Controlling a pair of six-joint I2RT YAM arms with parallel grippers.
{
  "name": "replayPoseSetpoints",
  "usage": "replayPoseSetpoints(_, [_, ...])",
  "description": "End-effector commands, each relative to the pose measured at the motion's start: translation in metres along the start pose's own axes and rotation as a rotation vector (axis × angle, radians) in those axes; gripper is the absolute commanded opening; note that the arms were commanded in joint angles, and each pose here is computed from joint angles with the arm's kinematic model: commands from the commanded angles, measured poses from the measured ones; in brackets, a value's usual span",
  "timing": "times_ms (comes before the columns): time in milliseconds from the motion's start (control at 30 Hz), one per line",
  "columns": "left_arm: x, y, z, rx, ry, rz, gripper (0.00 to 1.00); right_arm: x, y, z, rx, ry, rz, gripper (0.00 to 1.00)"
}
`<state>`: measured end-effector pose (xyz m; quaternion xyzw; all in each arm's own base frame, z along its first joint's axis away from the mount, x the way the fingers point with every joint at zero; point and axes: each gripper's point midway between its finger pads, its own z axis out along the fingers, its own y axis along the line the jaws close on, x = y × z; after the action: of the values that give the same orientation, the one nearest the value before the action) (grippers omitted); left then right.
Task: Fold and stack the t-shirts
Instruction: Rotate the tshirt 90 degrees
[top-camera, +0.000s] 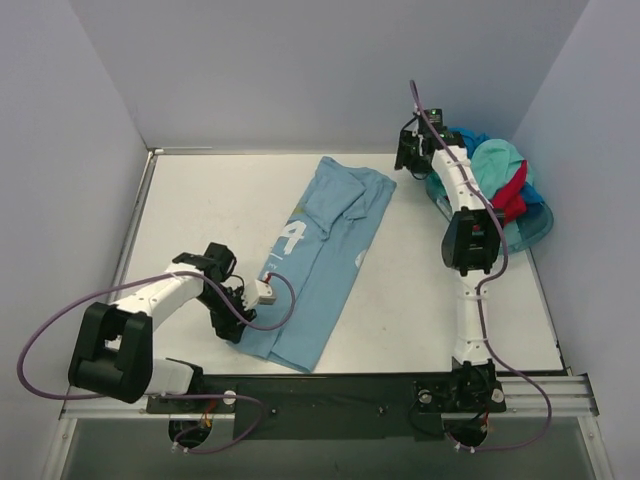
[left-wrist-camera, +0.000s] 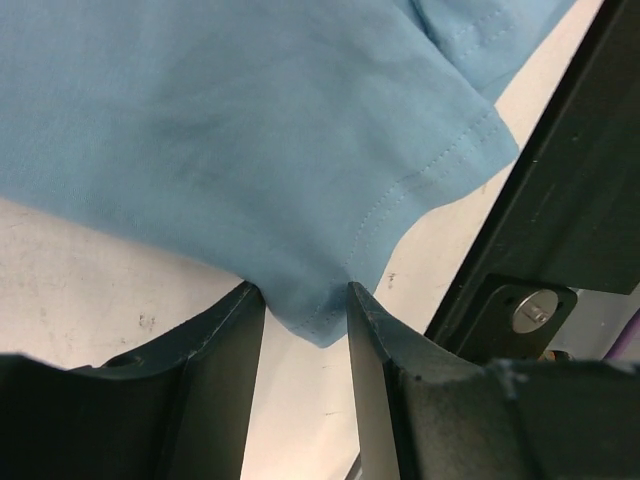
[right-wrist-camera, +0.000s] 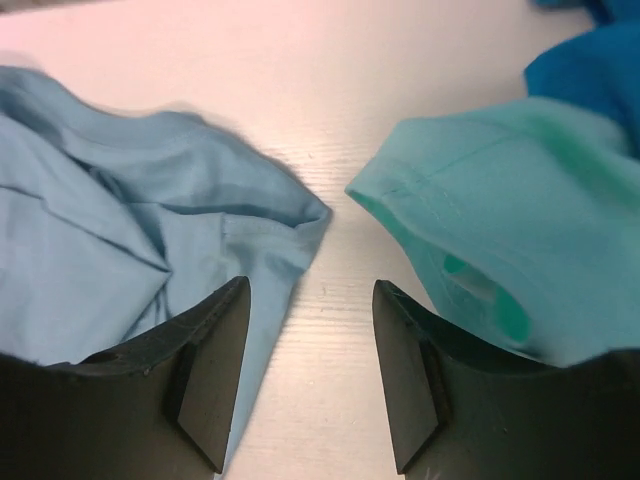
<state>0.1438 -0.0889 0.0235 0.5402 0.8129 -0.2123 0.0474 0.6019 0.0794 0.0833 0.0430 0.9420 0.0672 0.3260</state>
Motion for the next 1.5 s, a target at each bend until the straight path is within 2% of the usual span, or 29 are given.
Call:
replayPoseSetpoints(0, [-0.014,-0.017,-0.009,0.035,-0.072,0.022,0.48,-0.052,0.031,-0.074,-0.064,-0.167,-0.082,0.48])
replayPoseSetpoints(133, [-0.030,-0.021,-0.026,0.012,-0.146,0.053,0.48,-0.017,0.050,-0.113,-0.095,-0.093,-0.070,0.51])
replayPoseSetpoints(167, [-0.035,-0.020,-0.032,-0.005,-0.165,0.070,0.48,0.009,0.053,-0.123,-0.090,-0.038,-0.073,0.52])
replayPoseSetpoints(200, [-0.039,-0.020,-0.040,-0.040,-0.191,0.090,0.48,0.008,0.060,-0.154,-0.095,-0.068,-0.054,0.53])
replayPoseSetpoints(233, [-0.044,-0.017,-0.048,-0.075,-0.216,0.125,0.48,0.048,0.063,-0.151,-0.085,0.020,-0.057,0.55])
replayPoseSetpoints(267, [-0.047,-0.016,-0.058,-0.114,-0.251,0.146,0.49,0.054,0.070,-0.174,-0.100,0.004,-0.035,0.56])
replayPoseSetpoints(300, [-0.052,-0.013,-0.067,-0.151,-0.279,0.196,0.50,0.097,0.076,-0.173,-0.098,0.089,-0.051,0.59])
replayPoseSetpoints(333, [-0.057,-0.011,-0.076,-0.185,-0.328,0.221,0.50,0.105,0.082,-0.195,-0.116,0.075,-0.031,0.62])
replayPoseSetpoints(367, [-0.061,-0.009,-0.083,-0.207,-0.351,0.256,0.50,0.151,0.089,-0.193,-0.111,0.166,-0.060,0.63])
replayPoseSetpoints(400, [-0.068,-0.011,-0.089,-0.212,-0.396,0.274,0.50,0.168,0.108,-0.213,-0.149,0.167,-0.063,0.63])
replayPoseSetpoints(433, [-0.073,-0.011,-0.094,-0.218,-0.420,0.278,0.50,0.207,0.105,-0.210,-0.126,0.246,-0.038,0.65])
replayPoseSetpoints(467, [-0.081,-0.015,-0.097,-0.194,-0.472,0.280,0.50,0.230,0.121,-0.226,-0.163,0.262,-0.072,0.66])
replayPoseSetpoints(500, [-0.084,-0.019,-0.098,-0.175,-0.499,0.256,0.50,0.263,0.117,-0.226,-0.138,0.328,-0.034,0.66])
replayPoseSetpoints(533, [-0.093,-0.029,-0.099,-0.133,-0.561,0.264,0.50,0.295,0.125,-0.235,-0.153,0.372,-0.065,0.66])
replayPoseSetpoints(567, [-0.094,-0.035,-0.097,-0.109,-0.582,0.266,0.50,0.311,0.136,-0.241,-0.176,0.392,-0.026,0.65])
replayPoseSetpoints(600, [-0.099,-0.045,-0.097,-0.072,-0.631,0.288,0.50,0.335,0.145,-0.246,-0.213,0.413,-0.055,0.65])
replayPoseSetpoints(667, [-0.097,-0.053,-0.089,-0.057,-0.672,0.314,0.50,0.366,0.159,-0.253,-0.237,0.446,-0.053,0.64])
replayPoseSetpoints(767, [-0.103,-0.045,-0.093,-0.147,-0.729,0.318,0.50,0.404,0.180,-0.255,-0.270,0.493,-0.074,0.64])
replayPoseSetpoints(900, [-0.110,-0.040,-0.102,-0.213,-0.775,0.298,0.50,0.435,0.198,-0.243,-0.286,0.545,-0.044,0.64])
replayPoseSetpoints(1000, [-0.114,-0.046,-0.100,-0.199,-0.769,0.321,0.50,0.448,0.208,-0.234,-0.285,0.569,-0.045,0.64])
replayPoseSetpoints(1067, [-0.117,-0.047,-0.099,-0.195,-0.775,0.334,0.50,0.456,0.215,-0.230,-0.285,0.601,-0.052,0.61])
replayPoseSetpoints(1133, [-0.121,-0.046,-0.101,-0.202,-0.787,0.324,0.50,0.467,0.217,-0.227,-0.274,0.649,-0.053,0.42])
replayPoseSetpoints(1167, [-0.123,-0.046,-0.103,-0.210,-0.795,0.322,0.50,0.473,0.213,-0.224,-0.258,0.671,-0.051,0.36])
replayPoseSetpoints(1200, [-0.124,-0.047,-0.104,-0.204,-0.798,0.313,0.50,0.475,0.211,-0.224,-0.250,0.680,-0.043,0.22])
replayPoseSetpoints(1233, [-0.123,-0.050,-0.103,-0.192,-0.797,0.321,0.50,0.478,0.203,-0.226,-0.241,0.680,-0.041,0.16])
replayPoseSetpoints(1267, [-0.124,-0.052,-0.104,-0.187,-0.795,0.340,0.50,0.477,0.196,-0.226,-0.224,0.666,-0.027,0.05])
replayPoseSetpoints(1300, [-0.120,-0.056,-0.100,-0.177,-0.776,0.377,0.49,0.477,0.184,-0.228,-0.210,0.658,-0.014,0.00])
replayPoseSetpoints(1400, [-0.108,-0.060,-0.082,-0.127,-0.698,0.395,0.49,0.475,0.153,-0.229,-0.168,0.642,0.022,0.00])
replayPoseSetpoints(1467, [-0.097,-0.057,-0.064,-0.093,-0.597,0.418,0.49,0.476,0.133,-0.230,-0.140,0.647,0.022,0.00])
